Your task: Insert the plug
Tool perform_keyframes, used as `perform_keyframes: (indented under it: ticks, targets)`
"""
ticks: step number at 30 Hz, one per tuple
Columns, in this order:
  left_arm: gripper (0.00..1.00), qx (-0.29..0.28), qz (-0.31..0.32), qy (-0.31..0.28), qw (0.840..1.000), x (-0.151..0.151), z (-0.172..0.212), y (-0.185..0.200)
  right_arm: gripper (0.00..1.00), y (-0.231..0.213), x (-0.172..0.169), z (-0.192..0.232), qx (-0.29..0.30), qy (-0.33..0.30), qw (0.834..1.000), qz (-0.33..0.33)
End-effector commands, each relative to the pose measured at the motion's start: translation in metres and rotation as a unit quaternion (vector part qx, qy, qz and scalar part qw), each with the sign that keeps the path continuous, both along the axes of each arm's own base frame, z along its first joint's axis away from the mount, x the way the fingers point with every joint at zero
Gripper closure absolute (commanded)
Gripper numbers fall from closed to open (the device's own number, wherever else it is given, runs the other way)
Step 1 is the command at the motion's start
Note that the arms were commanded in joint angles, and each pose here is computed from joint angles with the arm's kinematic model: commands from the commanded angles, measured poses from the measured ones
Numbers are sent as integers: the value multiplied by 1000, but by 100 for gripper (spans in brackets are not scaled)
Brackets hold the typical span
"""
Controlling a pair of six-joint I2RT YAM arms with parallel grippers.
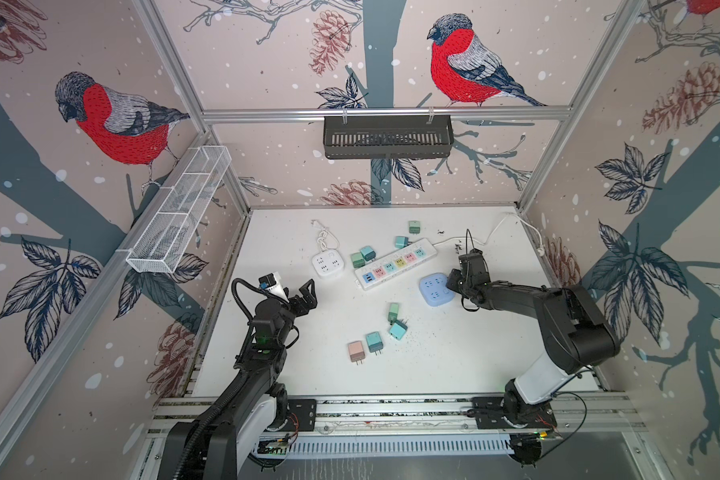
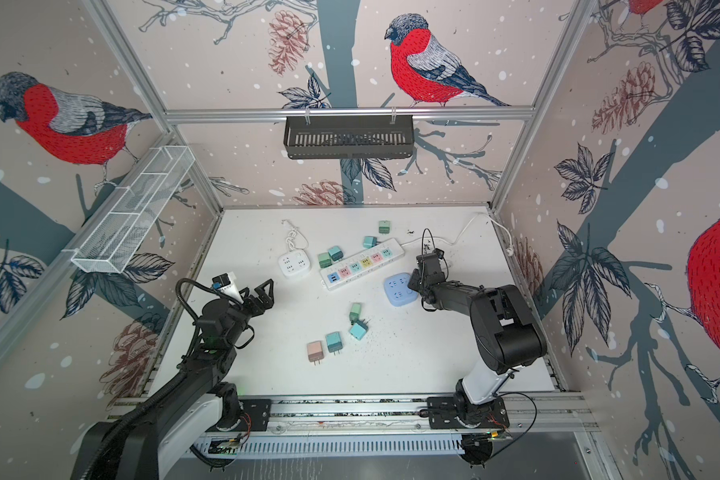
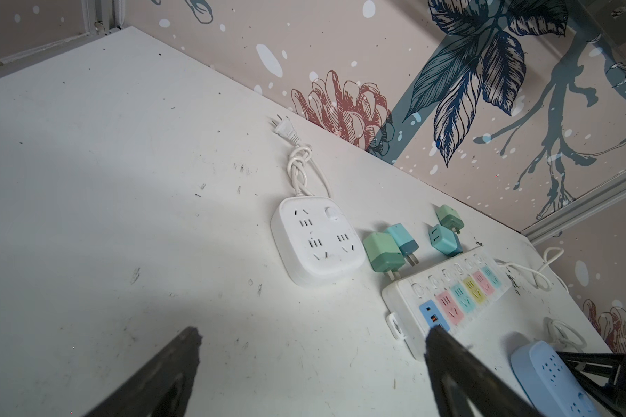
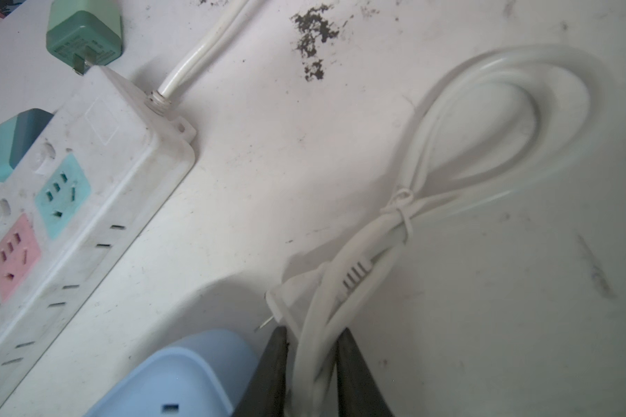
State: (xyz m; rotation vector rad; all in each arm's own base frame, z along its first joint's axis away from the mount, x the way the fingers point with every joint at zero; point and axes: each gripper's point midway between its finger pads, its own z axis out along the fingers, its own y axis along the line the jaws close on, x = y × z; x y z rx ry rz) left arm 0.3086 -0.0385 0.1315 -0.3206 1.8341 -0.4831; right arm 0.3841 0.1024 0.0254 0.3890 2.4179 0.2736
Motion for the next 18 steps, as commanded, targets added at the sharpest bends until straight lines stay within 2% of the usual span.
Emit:
perform_keyframes:
  ticks: [1, 5, 12, 18]
  targets:
    - [3, -2, 7, -18, 1000, 4, 11, 1, 80, 10, -37, -32, -25, 91, 994, 56]
    - [3, -2, 8, -18, 1000, 3, 10, 2, 95, 19, -38, -30, -38, 92, 992, 71]
    - [3, -2, 7, -15, 1000, 4, 10, 2, 95, 23, -55, -29, -66, 100, 989, 82]
    - [3, -1, 7, -20, 1000, 3, 11, 1, 95, 49, -77, -29, -64, 93, 986, 123]
